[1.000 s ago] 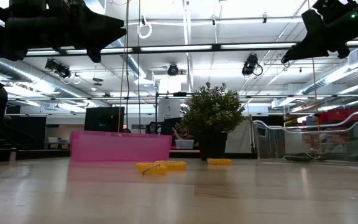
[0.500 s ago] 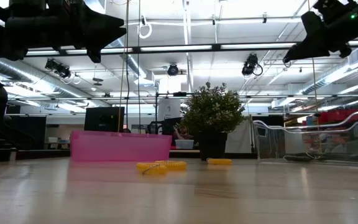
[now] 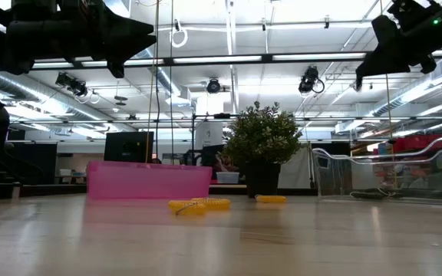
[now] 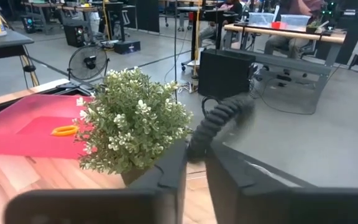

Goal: Sort spring keychains
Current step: Put the black spring keychain into the transparent bin, then put the yellow spring keychain into the pink bin

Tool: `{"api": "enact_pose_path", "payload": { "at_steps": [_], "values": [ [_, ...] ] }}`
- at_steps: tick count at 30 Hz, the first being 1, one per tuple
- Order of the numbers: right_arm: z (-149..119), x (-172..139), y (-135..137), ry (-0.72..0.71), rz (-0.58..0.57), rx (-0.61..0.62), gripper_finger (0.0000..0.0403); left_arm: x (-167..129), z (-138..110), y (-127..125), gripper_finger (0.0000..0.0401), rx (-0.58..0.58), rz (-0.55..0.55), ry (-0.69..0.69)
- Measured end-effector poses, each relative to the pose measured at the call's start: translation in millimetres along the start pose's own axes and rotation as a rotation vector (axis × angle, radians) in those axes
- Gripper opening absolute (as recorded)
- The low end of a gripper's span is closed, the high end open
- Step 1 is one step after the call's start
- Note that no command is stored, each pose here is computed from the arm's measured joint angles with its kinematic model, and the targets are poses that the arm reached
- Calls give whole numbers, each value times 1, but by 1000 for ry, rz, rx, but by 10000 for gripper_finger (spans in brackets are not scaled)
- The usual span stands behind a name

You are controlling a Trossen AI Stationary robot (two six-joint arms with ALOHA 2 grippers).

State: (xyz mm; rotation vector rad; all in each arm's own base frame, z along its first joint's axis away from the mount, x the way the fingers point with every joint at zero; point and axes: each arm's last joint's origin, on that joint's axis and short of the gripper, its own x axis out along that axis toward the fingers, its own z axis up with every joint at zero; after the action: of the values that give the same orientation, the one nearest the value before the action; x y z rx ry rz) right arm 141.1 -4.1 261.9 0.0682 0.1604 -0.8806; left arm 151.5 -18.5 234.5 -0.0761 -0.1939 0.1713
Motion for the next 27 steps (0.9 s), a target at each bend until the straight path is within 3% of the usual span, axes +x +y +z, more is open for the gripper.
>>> {"api": "enact_pose_path", "payload": {
  "at_steps": [14, 27],
  "values": [
    [0, 0, 0, -3, -8, -10, 206, 0, 0, 0, 124, -1, 0, -2],
    [0, 0, 0, -3, -8, -10, 224, 0, 1, 0, 124, -3, 0, -6]
  ]
}}
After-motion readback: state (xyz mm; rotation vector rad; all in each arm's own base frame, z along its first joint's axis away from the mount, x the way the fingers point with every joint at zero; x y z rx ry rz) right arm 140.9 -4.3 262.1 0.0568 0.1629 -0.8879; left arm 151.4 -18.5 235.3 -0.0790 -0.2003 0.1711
